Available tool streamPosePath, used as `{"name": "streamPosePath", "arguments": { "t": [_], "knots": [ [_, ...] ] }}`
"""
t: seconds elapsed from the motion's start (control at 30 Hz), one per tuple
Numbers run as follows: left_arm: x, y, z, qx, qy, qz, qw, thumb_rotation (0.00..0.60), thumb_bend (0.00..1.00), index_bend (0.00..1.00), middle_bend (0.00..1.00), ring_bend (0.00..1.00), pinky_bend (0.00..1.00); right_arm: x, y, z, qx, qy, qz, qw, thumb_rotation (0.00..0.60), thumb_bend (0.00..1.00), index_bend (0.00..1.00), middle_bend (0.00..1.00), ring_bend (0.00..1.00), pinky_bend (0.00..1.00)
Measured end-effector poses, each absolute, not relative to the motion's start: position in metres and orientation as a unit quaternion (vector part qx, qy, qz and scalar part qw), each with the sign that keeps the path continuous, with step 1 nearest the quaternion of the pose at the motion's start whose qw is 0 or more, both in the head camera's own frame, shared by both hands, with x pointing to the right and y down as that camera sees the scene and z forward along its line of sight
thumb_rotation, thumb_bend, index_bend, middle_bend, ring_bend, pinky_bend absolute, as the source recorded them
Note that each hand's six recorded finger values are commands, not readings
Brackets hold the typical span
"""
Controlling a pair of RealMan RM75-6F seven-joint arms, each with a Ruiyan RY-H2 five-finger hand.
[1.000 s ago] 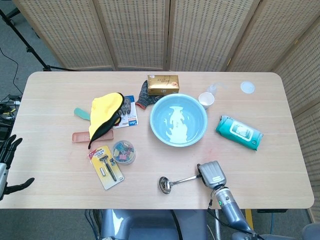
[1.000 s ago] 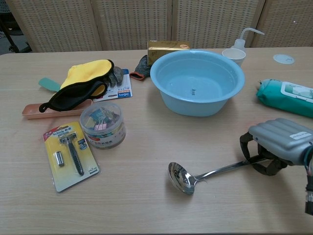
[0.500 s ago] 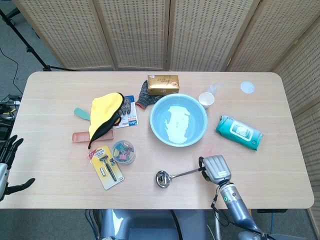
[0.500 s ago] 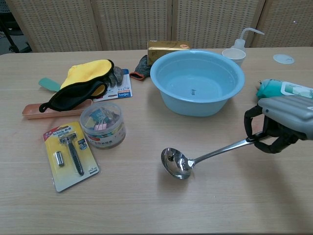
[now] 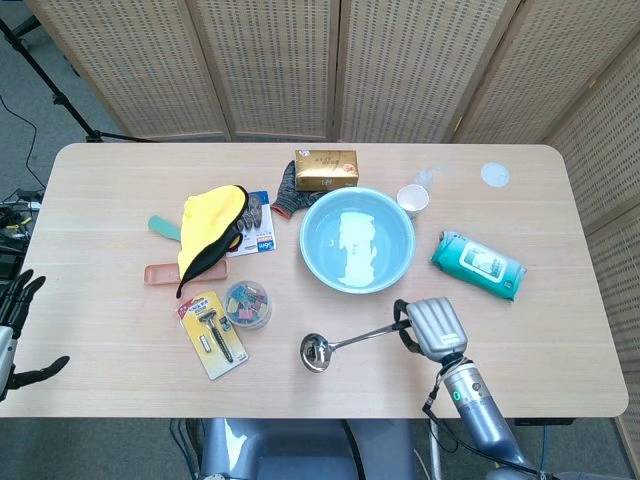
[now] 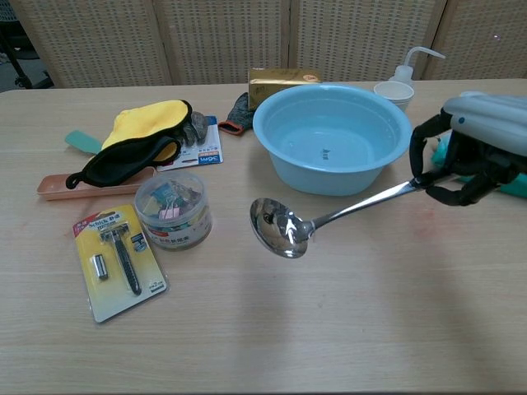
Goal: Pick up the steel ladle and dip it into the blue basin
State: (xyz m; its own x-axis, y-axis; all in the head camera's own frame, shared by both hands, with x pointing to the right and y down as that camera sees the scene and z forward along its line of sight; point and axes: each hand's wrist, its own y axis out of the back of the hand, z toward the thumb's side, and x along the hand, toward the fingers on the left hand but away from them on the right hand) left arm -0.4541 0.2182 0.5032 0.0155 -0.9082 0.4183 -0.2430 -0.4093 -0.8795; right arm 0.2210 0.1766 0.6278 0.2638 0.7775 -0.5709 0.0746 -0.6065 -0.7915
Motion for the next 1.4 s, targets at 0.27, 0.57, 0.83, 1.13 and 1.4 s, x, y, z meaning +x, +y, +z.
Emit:
{"name": "streamPosePath", "arguments": {
  "t": [0.27, 0.57, 0.83, 1.13, 1.4],
  "knots": [
    [-0.457, 0.217, 0.503, -0.642, 0.452, -0.54, 0.303, 0.6, 0.0, 0.0, 0.0, 0.0, 0.0, 0.209, 0.129, 0.603, -0.682, -0.328, 0.541, 0.367, 0.6, 1.0, 0.84, 0.99, 0.93, 1.0],
    [-0.463, 0.213, 0.504, -0.636, 0.46, -0.544, 0.297, 0.6, 0.0, 0.0, 0.0, 0.0, 0.0, 0.204, 0.061, 0.603, -0.608, -0.364, 0.59, 0.387, 0.6, 1.0, 0.84, 0.99, 0.93, 1.0],
    [-0.467, 0.207, 0.508, -0.629, 0.462, -0.552, 0.294, 0.6, 0.0, 0.0, 0.0, 0.0, 0.0, 0.22, 0.022, 0.623, -0.524, -0.386, 0.63, 0.423, 0.6, 1.0, 0.84, 0.99, 0.93, 1.0],
    [-0.463, 0.206, 0.516, -0.628, 0.453, -0.56, 0.294, 0.6, 0.0, 0.0, 0.0, 0.0, 0.0, 0.233, 0.007, 0.661, -0.458, -0.384, 0.659, 0.457, 0.6, 1.0, 0.84, 0.99, 0.93, 1.0],
    [-0.464, 0.204, 0.522, -0.626, 0.451, -0.569, 0.285, 0.6, 0.0, 0.0, 0.0, 0.0, 0.0, 0.224, 0.012, 0.684, -0.441, -0.364, 0.653, 0.497, 0.6, 1.0, 0.85, 1.0, 0.93, 1.0]
  ]
}}
